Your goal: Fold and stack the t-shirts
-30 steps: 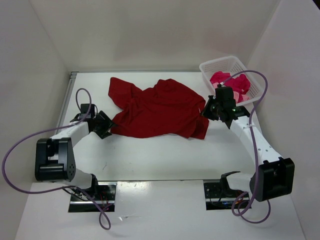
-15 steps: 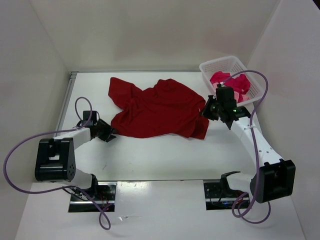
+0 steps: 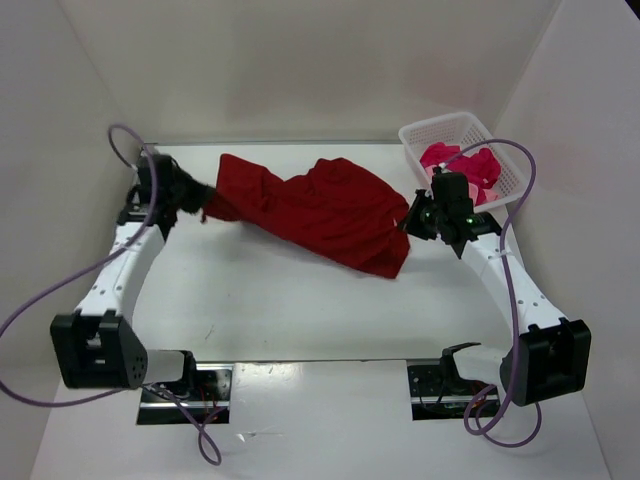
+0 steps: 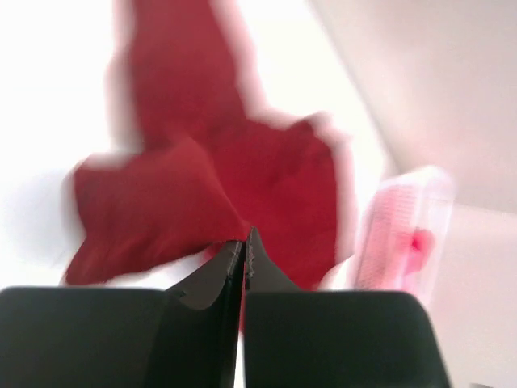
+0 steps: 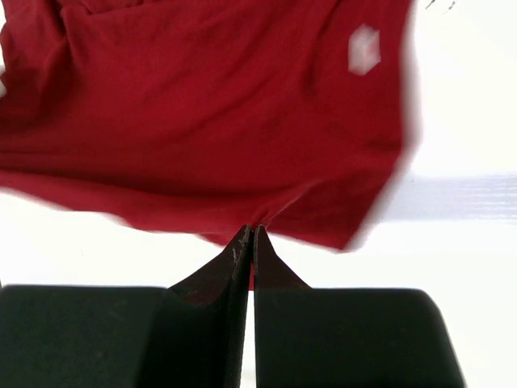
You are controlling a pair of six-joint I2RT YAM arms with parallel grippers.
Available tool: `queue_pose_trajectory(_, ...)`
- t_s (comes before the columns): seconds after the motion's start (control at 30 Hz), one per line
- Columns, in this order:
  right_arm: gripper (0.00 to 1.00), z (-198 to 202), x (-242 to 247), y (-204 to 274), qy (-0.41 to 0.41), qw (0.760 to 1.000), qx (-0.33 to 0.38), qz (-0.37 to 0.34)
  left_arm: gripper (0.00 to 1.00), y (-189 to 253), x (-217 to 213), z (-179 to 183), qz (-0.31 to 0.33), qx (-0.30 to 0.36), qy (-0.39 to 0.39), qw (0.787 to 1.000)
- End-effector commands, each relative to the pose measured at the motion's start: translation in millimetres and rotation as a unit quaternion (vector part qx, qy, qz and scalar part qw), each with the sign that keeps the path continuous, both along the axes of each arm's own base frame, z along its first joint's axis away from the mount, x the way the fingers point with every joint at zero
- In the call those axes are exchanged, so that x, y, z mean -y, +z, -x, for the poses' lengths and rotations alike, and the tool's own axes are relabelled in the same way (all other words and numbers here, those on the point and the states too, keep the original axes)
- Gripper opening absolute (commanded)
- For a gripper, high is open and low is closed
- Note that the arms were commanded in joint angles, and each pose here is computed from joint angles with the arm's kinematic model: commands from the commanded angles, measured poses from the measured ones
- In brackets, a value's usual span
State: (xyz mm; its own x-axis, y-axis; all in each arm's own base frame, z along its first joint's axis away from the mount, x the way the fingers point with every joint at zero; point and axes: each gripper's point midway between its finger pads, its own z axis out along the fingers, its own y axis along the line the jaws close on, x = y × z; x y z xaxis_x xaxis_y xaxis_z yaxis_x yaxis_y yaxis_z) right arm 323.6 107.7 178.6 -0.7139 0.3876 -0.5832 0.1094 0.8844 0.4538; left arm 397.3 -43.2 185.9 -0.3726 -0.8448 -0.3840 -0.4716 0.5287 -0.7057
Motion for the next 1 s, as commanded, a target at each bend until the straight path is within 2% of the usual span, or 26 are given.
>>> queue_pose_trajectory(0.0,0.05,-14,-1,34,0.007,0.999,0.05,-0.002,0.0,130,-29,10,-0.104,0.115,0.012,0.988)
queue_pose_trajectory(0.1,0.05,-12,-2,46,0.011,0.998,0.062,-0.007,0.0,166,-36,28,-0.15,0.118,0.004,0.982)
queue_pose_trajectory(0.2,0.05,-8,-6,46,0.018,0.998,0.06,-0.018,0.0,153,-38,46,-0.166,0.103,-0.003,0.981)
queue_pose_trajectory(0.23,0.05,-5,-5,45,0.018,0.998,0.06,-0.018,0.0,112,-38,54,-0.168,0.059,-0.012,0.984)
queue_pose_trajectory(0.3,0.05,0,-4,41,0.018,0.998,0.054,-0.017,0.02,75,-31,69,-0.16,0.024,-0.037,0.986)
queue_pose_trajectory(0.33,0.05,7,-3,35,0.018,0.999,0.041,-0.015,0.03,30,-29,82,-0.155,-0.03,-0.053,0.986)
queue_pose_trajectory(0.43,0.05,21,5,24,0.01,1.0,0.026,0.0,0.07,-13,-25,110,-0.151,-0.073,-0.075,0.983)
queue_pose_trajectory(0.47,0.05,24,8,21,0.004,1.0,0.021,0.007,0.09,-36,-24,126,-0.147,-0.108,-0.08,0.98)
queue_pose_trajectory(0.53,0.05,32,10,11,0.004,1.0,0.008,0.009,0.15,-37,-16,130,-0.134,-0.104,-0.09,0.981)
queue_pose_trajectory(0.6,0.05,34,12,12,0.001,1.0,0.009,0.012,0.3,-33,-16,125,-0.11,-0.094,-0.08,0.986)
queue_pose_trajectory(0.67,0.05,36,12,11,-0.002,1.0,0.002,0.01,0.42,-47,-9,130,-0.074,-0.117,-0.092,0.986)
queue_pose_trajectory(0.73,0.05,36,14,13,-0.005,1.0,0.001,0.013,0.68,-62,-9,138,-0.063,-0.131,-0.076,0.986)
queue_pose_trajectory(0.8,0.05,38,14,12,-0.005,1.0,-0.004,0.014,0.99,-70,-7,144,-0.045,-0.136,-0.059,0.988)
queue_pose_trajectory(0.97,0.05,38,12,9,-0.002,1.0,-0.009,0.012,0.99,-109,-18,158,0.001,-0.177,0.024,0.984)
